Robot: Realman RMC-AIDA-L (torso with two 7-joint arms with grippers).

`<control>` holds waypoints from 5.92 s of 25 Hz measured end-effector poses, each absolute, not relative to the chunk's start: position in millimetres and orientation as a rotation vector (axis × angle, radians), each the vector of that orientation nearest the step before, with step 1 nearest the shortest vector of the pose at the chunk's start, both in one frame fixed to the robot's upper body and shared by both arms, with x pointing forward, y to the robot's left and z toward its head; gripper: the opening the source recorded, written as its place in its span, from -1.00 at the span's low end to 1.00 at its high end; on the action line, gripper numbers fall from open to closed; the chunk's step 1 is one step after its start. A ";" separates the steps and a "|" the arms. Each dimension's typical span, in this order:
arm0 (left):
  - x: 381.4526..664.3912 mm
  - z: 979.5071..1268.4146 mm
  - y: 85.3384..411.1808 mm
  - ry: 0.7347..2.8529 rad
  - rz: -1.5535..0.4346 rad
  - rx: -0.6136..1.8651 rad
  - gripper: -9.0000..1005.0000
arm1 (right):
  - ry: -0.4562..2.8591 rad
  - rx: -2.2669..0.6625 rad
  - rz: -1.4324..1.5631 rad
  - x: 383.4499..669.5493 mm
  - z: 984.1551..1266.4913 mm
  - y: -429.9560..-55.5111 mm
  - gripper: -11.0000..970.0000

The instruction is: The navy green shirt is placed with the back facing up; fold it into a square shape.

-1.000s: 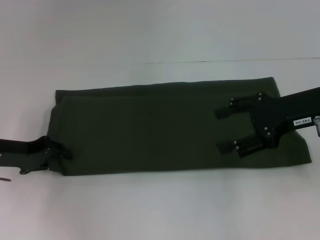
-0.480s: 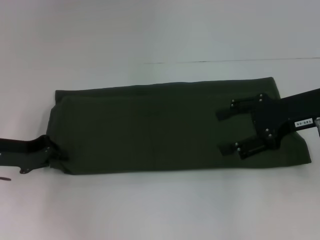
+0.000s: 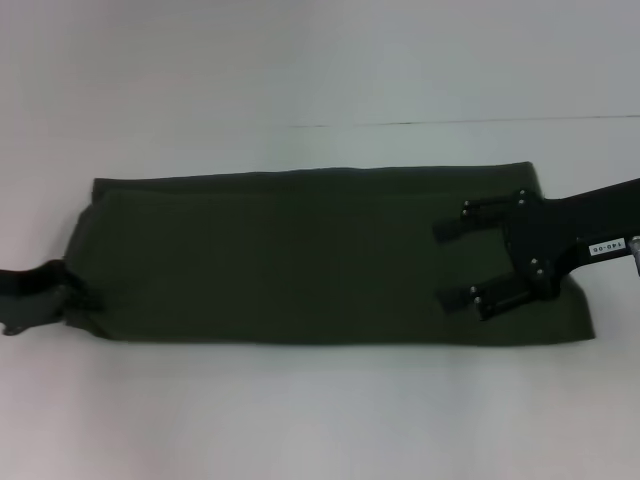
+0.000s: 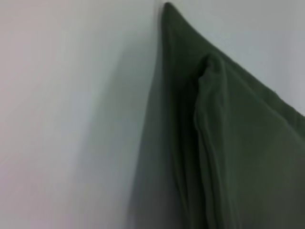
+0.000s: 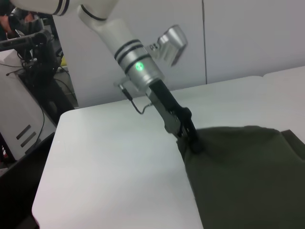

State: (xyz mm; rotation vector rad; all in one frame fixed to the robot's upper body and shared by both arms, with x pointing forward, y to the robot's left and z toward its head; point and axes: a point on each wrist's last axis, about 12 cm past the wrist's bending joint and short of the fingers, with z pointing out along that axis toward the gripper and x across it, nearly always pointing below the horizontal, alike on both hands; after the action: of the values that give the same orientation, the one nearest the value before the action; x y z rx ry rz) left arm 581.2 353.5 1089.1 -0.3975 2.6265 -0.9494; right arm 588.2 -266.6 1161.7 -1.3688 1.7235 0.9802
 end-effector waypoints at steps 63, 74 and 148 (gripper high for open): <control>624.4 1136.0 96.6 2.524 -1.009 0.819 -0.82 | 1.902 -0.812 0.728 582.3 1142.8 -354.9 0.91; 624.2 1139.1 103.4 2.493 -1.116 0.736 -0.59 | 1.923 -0.821 0.712 586.4 1142.7 -352.9 0.91; 590.3 1134.0 298.9 1.590 -0.815 0.565 0.83 | 2.119 -1.780 0.660 613.1 1142.1 -181.1 0.91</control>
State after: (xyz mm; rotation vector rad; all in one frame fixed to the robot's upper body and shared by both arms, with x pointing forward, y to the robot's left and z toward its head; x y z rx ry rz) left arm 590.3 298.9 1134.0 0.5645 1.5897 -0.8150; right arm 613.1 -181.1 1142.1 -1.7801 2.1188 0.6600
